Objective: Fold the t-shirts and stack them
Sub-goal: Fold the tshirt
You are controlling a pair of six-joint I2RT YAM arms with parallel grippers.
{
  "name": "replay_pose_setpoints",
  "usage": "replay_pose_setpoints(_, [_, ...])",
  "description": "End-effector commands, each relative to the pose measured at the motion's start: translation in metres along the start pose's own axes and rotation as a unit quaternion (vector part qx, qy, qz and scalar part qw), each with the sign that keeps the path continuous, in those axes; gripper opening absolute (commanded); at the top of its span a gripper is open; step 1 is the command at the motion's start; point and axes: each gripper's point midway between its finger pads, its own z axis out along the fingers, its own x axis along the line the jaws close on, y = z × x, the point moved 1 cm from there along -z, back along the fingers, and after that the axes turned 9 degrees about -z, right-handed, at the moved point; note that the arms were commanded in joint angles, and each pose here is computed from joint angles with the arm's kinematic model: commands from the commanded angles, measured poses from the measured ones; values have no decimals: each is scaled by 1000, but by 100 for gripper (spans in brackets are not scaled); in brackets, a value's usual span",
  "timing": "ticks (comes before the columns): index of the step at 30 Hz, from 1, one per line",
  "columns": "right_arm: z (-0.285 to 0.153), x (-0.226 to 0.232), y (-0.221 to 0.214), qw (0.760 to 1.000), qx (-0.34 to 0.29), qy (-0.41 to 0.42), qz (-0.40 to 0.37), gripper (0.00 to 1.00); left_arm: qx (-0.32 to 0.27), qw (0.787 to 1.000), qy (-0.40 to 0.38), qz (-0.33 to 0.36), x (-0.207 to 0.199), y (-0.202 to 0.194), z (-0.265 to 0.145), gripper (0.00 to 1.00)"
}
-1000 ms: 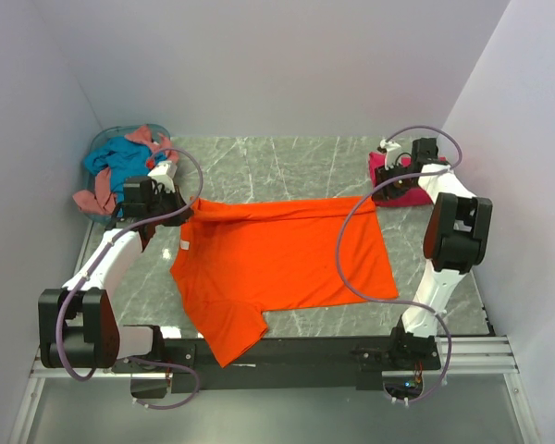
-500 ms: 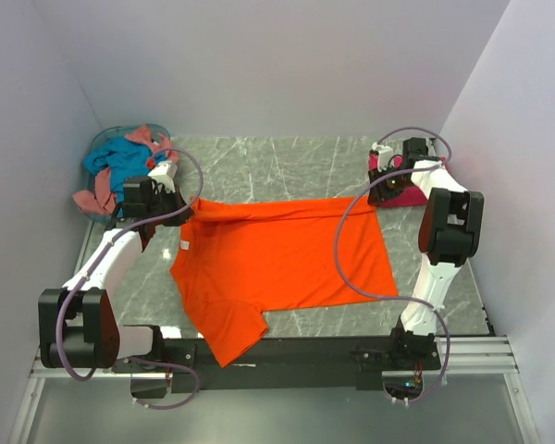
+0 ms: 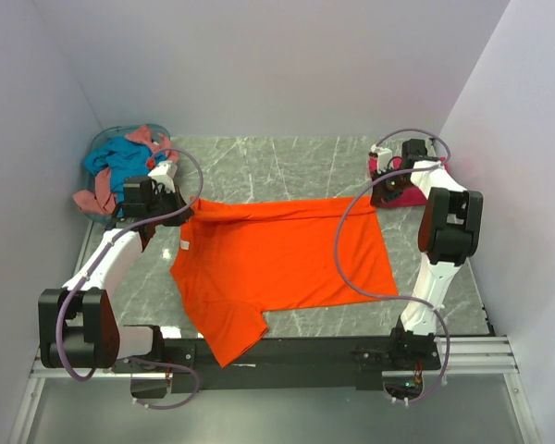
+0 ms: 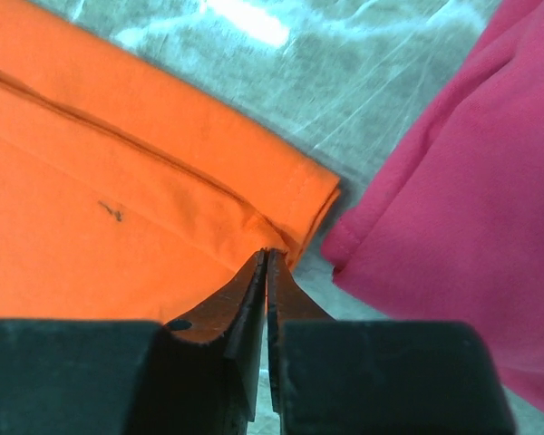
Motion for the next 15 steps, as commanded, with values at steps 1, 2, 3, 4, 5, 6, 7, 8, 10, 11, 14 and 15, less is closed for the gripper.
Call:
replay_pose_setpoints(1, [-22,3,16,999,-34,-11,-28,9,-10,1000,-12,14,-4,5,-3,0])
replay_pose_setpoints(2, [-22,6,12,999,-35,-6,-29,8,-11,1000,-12,15,-4,5,-4,0])
replay_pose_setpoints(3, [-27,6,13,999,-40,-9,-33,8,-12,1000,-12,15,-4,5,-4,0])
replay_pose_setpoints(4, [-28,7,13,998,-42,-9,-35,8,-12,1000,-12,15,-5,5,-5,0])
replay_pose_setpoints(5, [-29,8,8,999,-40,-8,-35,7,-12,1000,-12,15,-5,6,-5,0])
replay_pose_setpoints(6, [-31,8,7,999,-40,-7,-36,7,-12,1000,-12,15,-5,6,-5,0])
replay_pose_setpoints(7, [-32,8,5,998,-40,-8,-39,7,-12,1000,-13,15,-5,6,-5,0])
replay_pose_setpoints(8, [-33,9,1,998,-40,-7,-37,7,-12,1000,-13,15,-6,6,-6,0])
replay_pose_setpoints(10, [-36,9,-3,998,-43,-8,-36,6,-11,1000,-12,15,-5,6,-6,0])
replay_pose_setpoints(11, [-37,8,-4,998,-43,-9,-36,6,-12,1000,-10,15,-5,6,-6,0])
replay_pose_setpoints(14, [-36,9,-8,998,-42,-6,-36,6,-11,1000,-9,16,-5,6,-7,0])
replay_pose_setpoints(15, [-36,8,-9,999,-41,-5,-35,6,-11,1000,-8,16,-5,6,-7,0])
